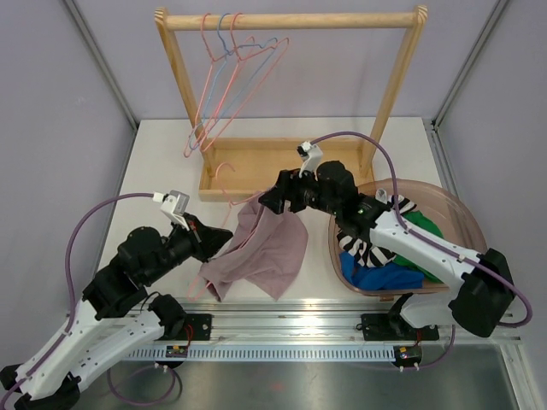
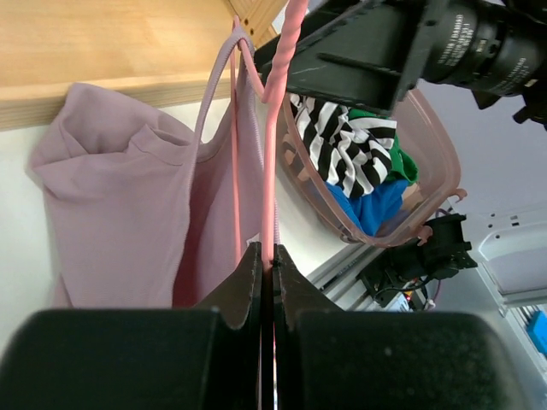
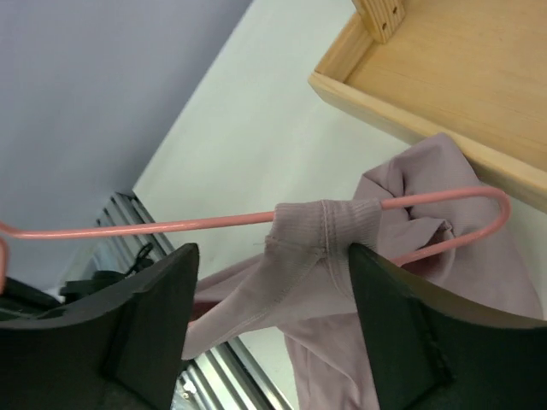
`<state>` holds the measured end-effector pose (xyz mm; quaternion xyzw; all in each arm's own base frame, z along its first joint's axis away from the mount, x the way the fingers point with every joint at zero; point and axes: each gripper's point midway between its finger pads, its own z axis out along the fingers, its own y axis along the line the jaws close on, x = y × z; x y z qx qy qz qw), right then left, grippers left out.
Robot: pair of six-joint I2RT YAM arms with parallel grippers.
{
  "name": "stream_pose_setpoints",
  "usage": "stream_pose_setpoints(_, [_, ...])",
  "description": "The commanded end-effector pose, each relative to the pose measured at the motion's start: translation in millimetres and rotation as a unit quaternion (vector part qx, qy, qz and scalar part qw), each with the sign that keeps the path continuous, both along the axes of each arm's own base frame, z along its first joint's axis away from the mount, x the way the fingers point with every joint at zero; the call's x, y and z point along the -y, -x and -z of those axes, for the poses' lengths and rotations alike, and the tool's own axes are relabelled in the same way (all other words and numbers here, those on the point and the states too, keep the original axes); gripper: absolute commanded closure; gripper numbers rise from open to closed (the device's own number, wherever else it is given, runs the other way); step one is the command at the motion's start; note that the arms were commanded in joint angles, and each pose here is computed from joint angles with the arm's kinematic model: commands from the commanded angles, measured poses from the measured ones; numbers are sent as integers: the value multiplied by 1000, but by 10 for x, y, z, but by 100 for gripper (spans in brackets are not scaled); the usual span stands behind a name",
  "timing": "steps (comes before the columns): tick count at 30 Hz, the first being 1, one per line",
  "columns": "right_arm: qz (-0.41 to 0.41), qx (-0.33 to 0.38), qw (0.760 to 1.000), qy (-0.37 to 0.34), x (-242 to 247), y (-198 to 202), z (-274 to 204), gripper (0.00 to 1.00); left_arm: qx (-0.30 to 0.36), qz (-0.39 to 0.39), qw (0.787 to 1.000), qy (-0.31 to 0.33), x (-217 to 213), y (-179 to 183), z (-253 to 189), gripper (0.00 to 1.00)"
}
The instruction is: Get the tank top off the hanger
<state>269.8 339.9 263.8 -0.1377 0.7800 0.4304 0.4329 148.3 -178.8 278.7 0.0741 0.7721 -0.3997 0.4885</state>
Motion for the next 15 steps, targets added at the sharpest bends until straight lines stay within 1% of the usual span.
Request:
stream_pose_setpoints(1, [5, 21, 999, 41, -64, -95, 41, 26, 25, 24, 998, 55, 109, 40, -283, 100])
stream_pose_setpoints(2, [6, 20, 999, 49, -71, -111, 65, 31, 28, 22, 998, 53, 93, 43, -304, 100])
stream_pose_setpoints(3, [7, 15, 998, 62, -67, -126, 126, 40, 29, 16, 998, 50, 74, 29, -308, 100])
stream_pose_setpoints(5, [21, 17, 997, 73, -25, -172, 177, 51, 33, 7, 999, 42, 30, 18, -321, 100])
stream_pose_setpoints(6, [24, 19, 997, 76, -9, -177, 199, 63, 33, 5, 999, 39, 18, 17, -322, 100])
stream_pose_setpoints(9, [33, 26, 995, 92, 44, -205, 241, 81, 33, -1, 999, 26, -23, 13, -298, 100])
stream_pose_setpoints(10, [33, 28, 994, 96, 52, -210, 256, 97, 34, -14, 999, 23, -59, -17, -299, 100])
stream_pose_setpoints(11, [35, 30, 994, 104, 69, -221, 274, 100, 33, -12, 999, 15, -64, -13, -271, 100])
stream_pose_setpoints(14, [69, 39, 987, 141, 199, -332, 339, 100, 29, -13, 999, 0, -101, 5, -249, 100])
stream_pose_setpoints(15, [102, 46, 982, 155, 293, -428, 328, 100, 28, -10, 1000, -7, -110, 17, -235, 100])
